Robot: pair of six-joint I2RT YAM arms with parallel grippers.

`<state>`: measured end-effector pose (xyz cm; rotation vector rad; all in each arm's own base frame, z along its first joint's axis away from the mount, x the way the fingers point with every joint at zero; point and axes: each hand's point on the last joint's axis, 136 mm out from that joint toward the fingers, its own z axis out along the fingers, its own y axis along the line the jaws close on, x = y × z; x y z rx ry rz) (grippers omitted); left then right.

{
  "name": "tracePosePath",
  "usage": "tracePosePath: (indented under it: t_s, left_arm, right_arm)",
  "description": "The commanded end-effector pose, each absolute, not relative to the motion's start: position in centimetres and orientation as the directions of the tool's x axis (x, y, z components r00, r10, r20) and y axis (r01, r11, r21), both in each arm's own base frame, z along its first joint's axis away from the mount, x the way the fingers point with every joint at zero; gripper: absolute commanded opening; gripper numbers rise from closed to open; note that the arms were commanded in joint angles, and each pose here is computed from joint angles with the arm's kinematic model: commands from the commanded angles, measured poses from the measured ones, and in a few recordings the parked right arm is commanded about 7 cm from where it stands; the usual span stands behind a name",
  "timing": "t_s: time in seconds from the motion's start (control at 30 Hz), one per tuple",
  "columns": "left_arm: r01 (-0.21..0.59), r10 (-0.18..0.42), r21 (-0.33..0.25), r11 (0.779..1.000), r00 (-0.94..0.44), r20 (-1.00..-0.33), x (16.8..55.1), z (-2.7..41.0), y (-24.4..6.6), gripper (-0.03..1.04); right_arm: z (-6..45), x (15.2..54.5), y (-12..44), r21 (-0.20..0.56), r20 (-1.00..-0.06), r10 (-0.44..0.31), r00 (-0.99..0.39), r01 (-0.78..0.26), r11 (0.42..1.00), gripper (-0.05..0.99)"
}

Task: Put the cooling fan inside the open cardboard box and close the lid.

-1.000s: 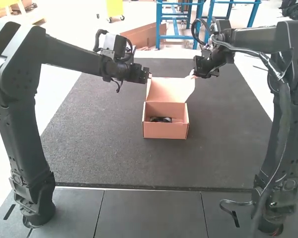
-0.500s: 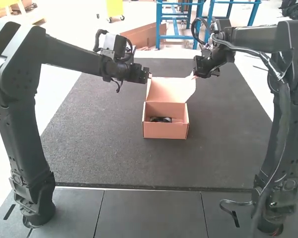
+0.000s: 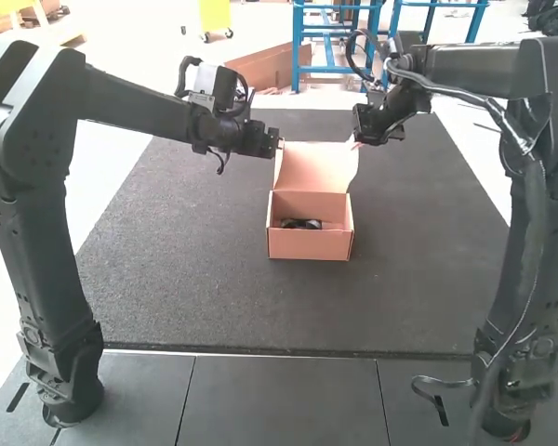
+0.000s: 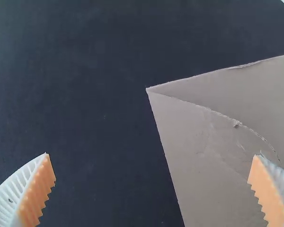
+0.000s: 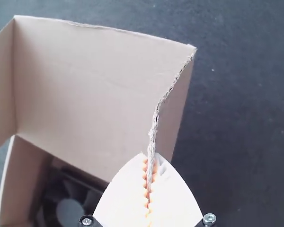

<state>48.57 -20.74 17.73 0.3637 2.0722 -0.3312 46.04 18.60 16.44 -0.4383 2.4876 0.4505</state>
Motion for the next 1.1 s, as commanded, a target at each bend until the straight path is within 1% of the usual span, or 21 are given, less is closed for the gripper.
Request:
tracePosePath:
  t_s: [0.0,0.1,0.27,0.43,0.57,0.63,0.77,0.83,0.93,1.07]
  left_arm:
    - [0.404,0.103,-0.094,0.910,-0.438,-0.893,48.7,20.8,-21.4,0.97]
    - [0.404,0.105,-0.094,0.910,-0.445,-0.889,48.4,20.8,-21.3,0.97]
    - [0.403,0.104,-0.093,0.911,-0.442,-0.891,47.8,21.1,-21.0,0.97]
    - [0.402,0.103,-0.095,0.911,-0.444,-0.890,47.1,20.9,-20.7,0.97]
    - [0.401,0.108,-0.095,0.911,-0.455,-0.884,46.3,20.3,-20.4,0.97]
    - [0.402,0.109,-0.096,0.911,-0.458,-0.882,45.9,20.2,-20.2,0.97]
    - [0.405,0.117,-0.095,0.909,-0.469,-0.875,45.2,19.3,-20.1,0.97]
    - [0.408,0.122,-0.097,0.908,-0.478,-0.870,44.8,18.8,-20.2,0.97]
    - [0.408,0.120,-0.102,0.907,-0.484,-0.867,44.5,18.2,-20.3,0.97]
    - [0.413,0.116,-0.112,0.904,-0.489,-0.864,44.2,17.6,-20.4,0.97]
  right_arm:
    - [18.0,44.7,18.8,0.196,-0.618,-0.228,-0.753,-0.428,0.882,-0.02]
    - [18.1,44.1,18.2,0.180,-0.631,-0.219,-0.744,-0.415,0.892,-0.01]
    - [18.0,42.1,18.7,0.163,-0.649,-0.232,-0.725,-0.430,0.888,-0.02]
    - [18.0,40.4,19.0,0.169,-0.669,-0.217,-0.711,-0.431,0.886,-0.01]
    - [17.8,39.9,18.7,0.157,-0.682,-0.208,-0.701,-0.418,0.895,-0.01]
    - [17.7,39.7,18.5,0.162,-0.687,-0.190,-0.702,-0.403,0.901,-0.01]
    - [17.8,39.5,18.2,0.160,-0.701,-0.178,-0.690,-0.396,0.904,-0.01]
    - [17.9,39.4,18.1,0.168,-0.707,-0.165,-0.688,-0.390,0.906,-0.01]
    - [17.8,38.9,18.6,0.202,-0.712,-0.145,-0.688,-0.398,0.895,-0.01]
    - [16.8,37.9,19.5,0.240,-0.694,-0.140,-0.706,-0.410,0.880,-0.01]
